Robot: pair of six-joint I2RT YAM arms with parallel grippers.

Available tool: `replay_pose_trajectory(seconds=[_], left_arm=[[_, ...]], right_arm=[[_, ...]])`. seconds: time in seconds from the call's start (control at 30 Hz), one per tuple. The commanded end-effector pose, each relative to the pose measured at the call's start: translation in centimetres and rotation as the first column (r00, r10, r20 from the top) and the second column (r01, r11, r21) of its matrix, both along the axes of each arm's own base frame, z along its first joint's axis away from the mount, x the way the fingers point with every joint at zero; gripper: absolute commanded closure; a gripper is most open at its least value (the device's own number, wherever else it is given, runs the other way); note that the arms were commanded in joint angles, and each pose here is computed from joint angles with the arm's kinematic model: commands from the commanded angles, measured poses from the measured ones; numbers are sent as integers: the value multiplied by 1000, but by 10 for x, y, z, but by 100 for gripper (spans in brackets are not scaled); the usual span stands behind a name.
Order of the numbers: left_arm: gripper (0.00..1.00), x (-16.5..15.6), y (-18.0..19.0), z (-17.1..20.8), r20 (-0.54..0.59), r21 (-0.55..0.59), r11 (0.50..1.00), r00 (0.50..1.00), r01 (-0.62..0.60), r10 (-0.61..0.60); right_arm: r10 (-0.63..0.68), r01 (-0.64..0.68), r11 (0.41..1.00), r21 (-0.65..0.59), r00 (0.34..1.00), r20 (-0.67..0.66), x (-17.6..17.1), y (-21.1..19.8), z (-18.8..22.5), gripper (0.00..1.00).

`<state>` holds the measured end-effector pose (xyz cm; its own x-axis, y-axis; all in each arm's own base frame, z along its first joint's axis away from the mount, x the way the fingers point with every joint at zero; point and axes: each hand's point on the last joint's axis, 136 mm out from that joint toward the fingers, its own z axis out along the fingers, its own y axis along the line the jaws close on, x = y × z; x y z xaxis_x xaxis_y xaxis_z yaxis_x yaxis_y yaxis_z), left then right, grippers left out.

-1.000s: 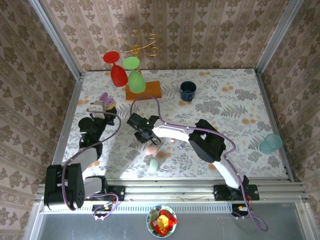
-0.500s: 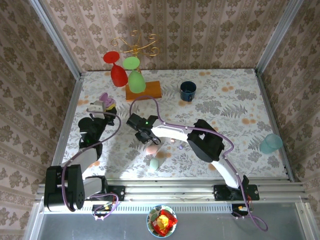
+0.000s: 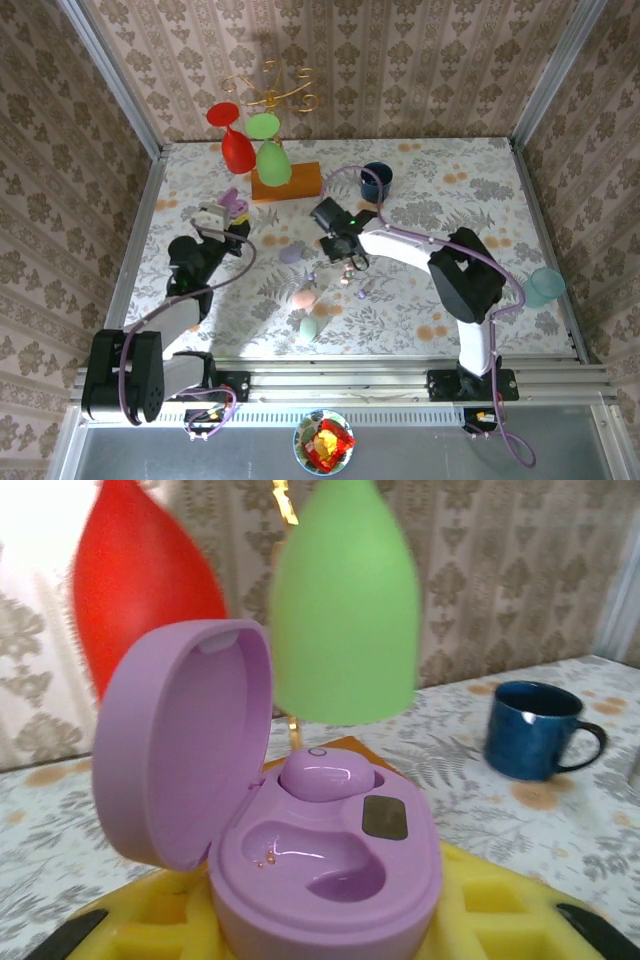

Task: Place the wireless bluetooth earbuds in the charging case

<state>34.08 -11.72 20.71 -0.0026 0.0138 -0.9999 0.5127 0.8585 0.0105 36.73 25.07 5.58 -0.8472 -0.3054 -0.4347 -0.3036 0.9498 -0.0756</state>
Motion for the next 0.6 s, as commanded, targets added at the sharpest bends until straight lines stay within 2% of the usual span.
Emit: replay_pose_trajectory(seconds=[0.0, 0.23, 0.37, 0.57], left_arm=[[70, -18, -24, 15, 107, 55, 993, 988, 103, -108], [70, -45, -64, 16, 128, 74, 968, 961, 238, -246], [70, -50, -74, 13, 114, 72, 961, 955, 267, -273], [70, -44, -72, 5, 99, 76, 966, 962, 247, -254]], right_arm=[[-60, 59, 998, -33, 998, -25, -3, -44, -5, 82], [-134, 114, 984, -140, 980, -148, -27, -112, -25, 82], [-139, 107, 979, -174, 973, -184, -33, -121, -31, 81], [-146, 99, 968, -231, 970, -194, -27, -125, -30, 73]])
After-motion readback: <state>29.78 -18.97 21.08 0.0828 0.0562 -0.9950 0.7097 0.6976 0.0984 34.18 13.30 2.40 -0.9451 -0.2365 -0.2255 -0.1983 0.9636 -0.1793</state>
